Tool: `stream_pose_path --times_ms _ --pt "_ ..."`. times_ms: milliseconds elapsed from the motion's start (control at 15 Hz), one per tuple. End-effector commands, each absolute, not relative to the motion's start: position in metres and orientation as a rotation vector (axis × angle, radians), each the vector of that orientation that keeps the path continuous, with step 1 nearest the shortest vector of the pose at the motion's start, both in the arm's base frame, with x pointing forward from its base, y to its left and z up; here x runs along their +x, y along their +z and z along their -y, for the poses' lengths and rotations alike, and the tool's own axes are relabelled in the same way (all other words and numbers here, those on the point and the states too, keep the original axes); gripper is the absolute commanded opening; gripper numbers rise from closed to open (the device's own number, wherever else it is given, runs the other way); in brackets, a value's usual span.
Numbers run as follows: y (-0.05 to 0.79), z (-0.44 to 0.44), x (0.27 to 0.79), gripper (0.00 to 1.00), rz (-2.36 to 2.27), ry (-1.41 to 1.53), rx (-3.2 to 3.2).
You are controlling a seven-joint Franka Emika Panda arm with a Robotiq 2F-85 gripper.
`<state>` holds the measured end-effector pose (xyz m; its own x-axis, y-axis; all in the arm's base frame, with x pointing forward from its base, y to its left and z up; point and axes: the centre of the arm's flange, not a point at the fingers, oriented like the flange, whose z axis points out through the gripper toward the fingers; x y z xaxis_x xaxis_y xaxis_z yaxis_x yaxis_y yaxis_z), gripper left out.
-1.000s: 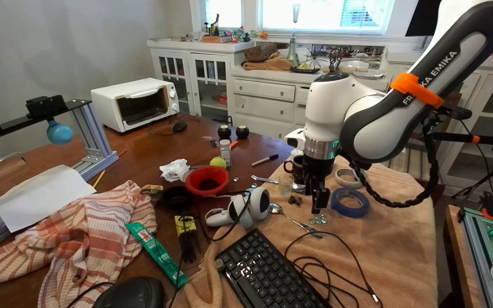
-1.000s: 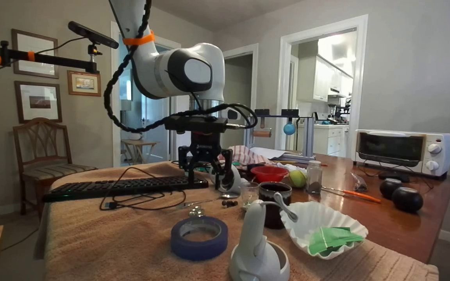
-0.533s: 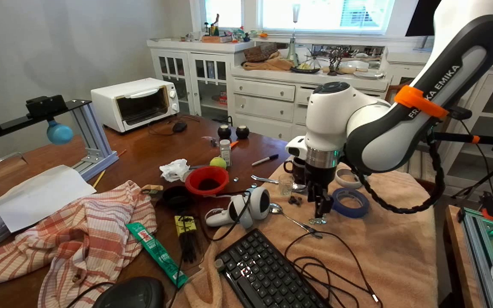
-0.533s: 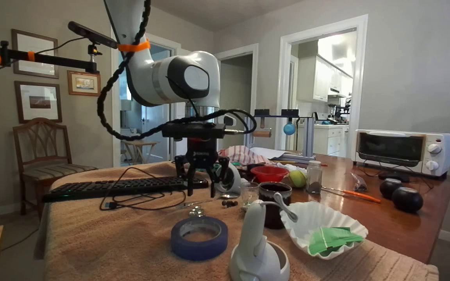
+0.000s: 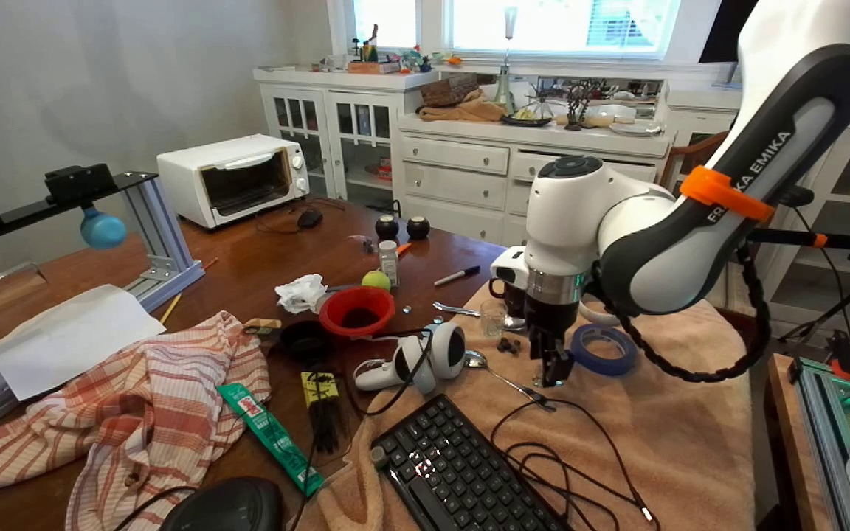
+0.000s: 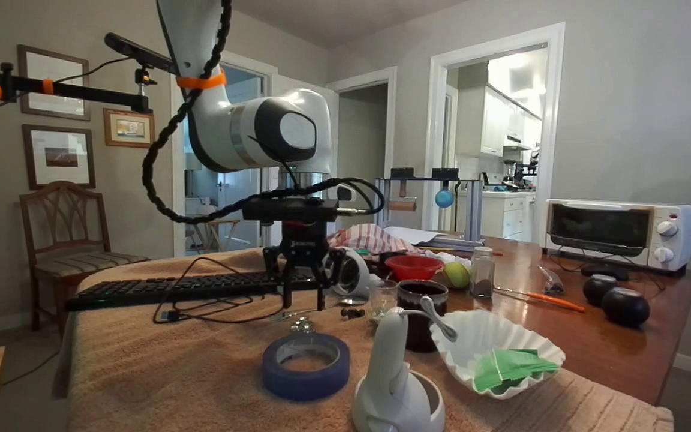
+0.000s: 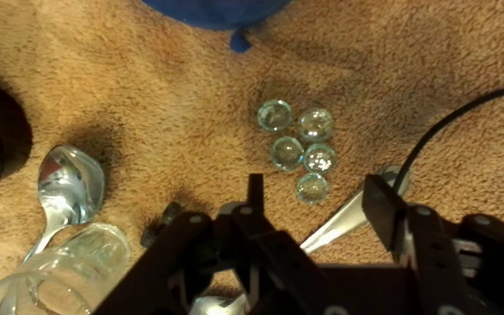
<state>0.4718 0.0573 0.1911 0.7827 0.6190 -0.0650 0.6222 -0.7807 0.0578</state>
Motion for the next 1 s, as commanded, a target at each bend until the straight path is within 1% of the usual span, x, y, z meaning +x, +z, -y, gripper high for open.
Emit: stream_pose_path --times_ms 0,333,533,667,800,867,933 --pt "0.1783 -0.0638 0.4699 0.59 -0.991 -0.045 2.885" --pt "0.1737 -0.0652 0.4724 0.58 -0.988 -0.005 2.893" --pt "0.1713 -0.0648 0.4726 0.55 -0.984 -0.001 2.893" --pt "0.1706 -0.0638 0.4722 0.51 -0.982 0.000 2.892" --pt "0.1701 -0.0628 0.4726 0.42 -0.982 0.000 2.892" --pt "0.1698 -0.0626 0.4727 0.42 -0.982 0.002 2.891" --pt "0.1695 -0.0623 0.4727 0.36 -0.981 0.001 2.891"
